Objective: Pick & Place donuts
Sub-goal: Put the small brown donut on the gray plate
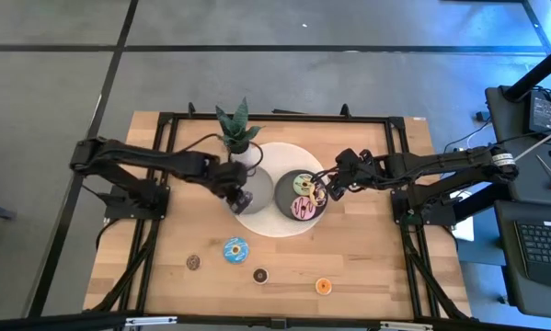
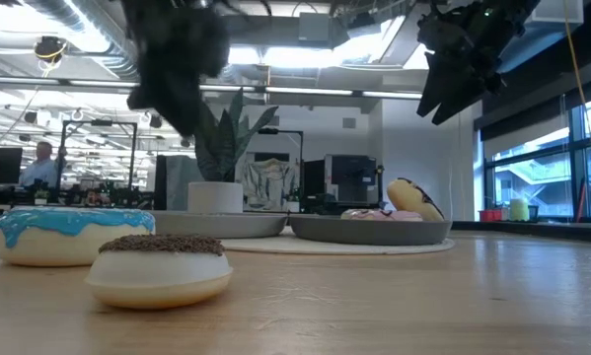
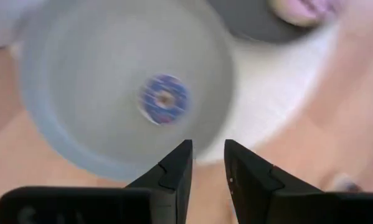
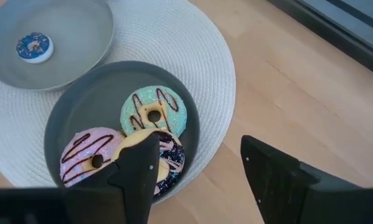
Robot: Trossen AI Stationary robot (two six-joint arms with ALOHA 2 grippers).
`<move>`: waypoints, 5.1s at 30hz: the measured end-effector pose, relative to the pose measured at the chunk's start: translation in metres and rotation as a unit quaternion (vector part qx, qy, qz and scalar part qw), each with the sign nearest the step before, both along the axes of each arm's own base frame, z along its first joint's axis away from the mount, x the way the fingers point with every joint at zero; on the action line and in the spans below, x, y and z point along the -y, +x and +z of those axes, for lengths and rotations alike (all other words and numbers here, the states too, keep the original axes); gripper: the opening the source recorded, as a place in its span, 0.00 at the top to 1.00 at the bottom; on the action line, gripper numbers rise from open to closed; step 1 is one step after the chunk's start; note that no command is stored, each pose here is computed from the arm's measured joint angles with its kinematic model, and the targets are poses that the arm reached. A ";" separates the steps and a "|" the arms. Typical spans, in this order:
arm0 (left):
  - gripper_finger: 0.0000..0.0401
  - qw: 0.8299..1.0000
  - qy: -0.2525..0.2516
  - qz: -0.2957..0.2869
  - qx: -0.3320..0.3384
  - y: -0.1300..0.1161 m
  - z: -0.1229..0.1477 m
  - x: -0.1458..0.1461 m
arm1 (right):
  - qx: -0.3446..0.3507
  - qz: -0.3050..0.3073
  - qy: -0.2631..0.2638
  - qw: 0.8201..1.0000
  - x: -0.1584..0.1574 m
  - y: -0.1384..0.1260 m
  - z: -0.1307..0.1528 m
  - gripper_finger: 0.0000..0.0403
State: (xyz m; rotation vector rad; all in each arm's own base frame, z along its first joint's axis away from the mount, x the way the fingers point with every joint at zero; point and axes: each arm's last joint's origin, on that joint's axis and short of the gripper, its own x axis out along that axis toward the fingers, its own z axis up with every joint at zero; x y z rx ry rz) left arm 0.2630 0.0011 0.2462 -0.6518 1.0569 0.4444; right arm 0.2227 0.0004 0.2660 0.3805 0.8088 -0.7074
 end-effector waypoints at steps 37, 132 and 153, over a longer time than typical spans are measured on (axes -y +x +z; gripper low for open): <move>0.83 0.967 -0.118 0.182 -0.132 -0.102 -0.047 0.170 | 0.004 0.011 0.021 1.000 -0.001 0.001 0.000 0.44; 0.87 0.971 -0.131 0.187 -0.067 -0.121 -0.095 0.176 | -0.006 0.040 0.018 0.999 -0.002 0.001 0.000 0.44; 0.92 0.984 0.027 0.163 0.069 -0.047 -0.045 0.049 | 0.028 0.038 0.019 0.999 -0.002 0.006 0.003 0.43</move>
